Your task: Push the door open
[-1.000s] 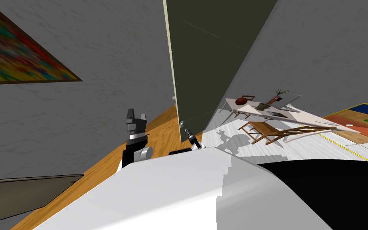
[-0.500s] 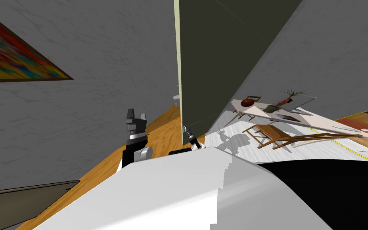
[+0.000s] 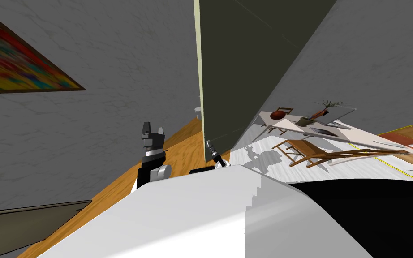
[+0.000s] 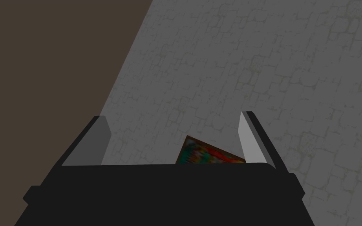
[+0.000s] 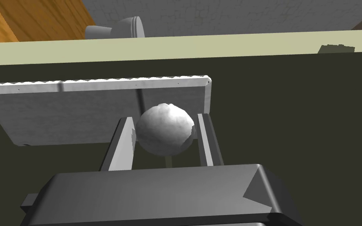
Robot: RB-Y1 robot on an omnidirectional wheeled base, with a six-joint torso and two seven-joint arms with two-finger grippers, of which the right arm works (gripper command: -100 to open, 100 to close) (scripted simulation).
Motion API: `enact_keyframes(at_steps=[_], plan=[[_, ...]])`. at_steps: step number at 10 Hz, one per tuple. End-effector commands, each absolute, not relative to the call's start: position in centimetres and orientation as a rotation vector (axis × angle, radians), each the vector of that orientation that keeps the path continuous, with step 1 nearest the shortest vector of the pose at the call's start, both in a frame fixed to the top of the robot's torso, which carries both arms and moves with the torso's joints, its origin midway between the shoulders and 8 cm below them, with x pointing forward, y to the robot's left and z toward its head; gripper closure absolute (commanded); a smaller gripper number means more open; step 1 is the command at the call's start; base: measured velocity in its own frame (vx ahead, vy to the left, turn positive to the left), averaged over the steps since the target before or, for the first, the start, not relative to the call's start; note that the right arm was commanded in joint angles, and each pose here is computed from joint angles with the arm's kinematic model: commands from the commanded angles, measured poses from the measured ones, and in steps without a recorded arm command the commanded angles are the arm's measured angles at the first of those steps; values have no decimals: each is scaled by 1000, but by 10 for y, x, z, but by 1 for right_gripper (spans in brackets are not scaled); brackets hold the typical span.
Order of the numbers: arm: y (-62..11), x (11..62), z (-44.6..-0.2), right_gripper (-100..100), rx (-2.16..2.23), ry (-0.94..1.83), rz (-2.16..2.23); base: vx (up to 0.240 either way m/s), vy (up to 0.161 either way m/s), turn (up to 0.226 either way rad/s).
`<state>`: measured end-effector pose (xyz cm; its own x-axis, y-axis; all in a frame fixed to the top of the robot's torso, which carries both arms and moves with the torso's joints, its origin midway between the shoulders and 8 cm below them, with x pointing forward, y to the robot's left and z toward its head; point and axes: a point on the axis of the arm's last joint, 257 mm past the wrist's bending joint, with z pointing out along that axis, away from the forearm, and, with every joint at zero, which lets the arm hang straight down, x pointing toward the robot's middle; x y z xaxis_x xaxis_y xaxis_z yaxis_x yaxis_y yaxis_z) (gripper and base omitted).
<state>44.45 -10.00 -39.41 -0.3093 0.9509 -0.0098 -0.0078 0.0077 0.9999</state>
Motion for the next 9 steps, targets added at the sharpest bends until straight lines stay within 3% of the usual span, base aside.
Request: enact_keyframes(at_steps=[1, 9], plan=[[-100, 446, -392, 100, 1029, 1429, 1436, 0, 0, 0], [-145, 464, -393, 100, 1100, 1356, 1345, 149, 114, -55]])
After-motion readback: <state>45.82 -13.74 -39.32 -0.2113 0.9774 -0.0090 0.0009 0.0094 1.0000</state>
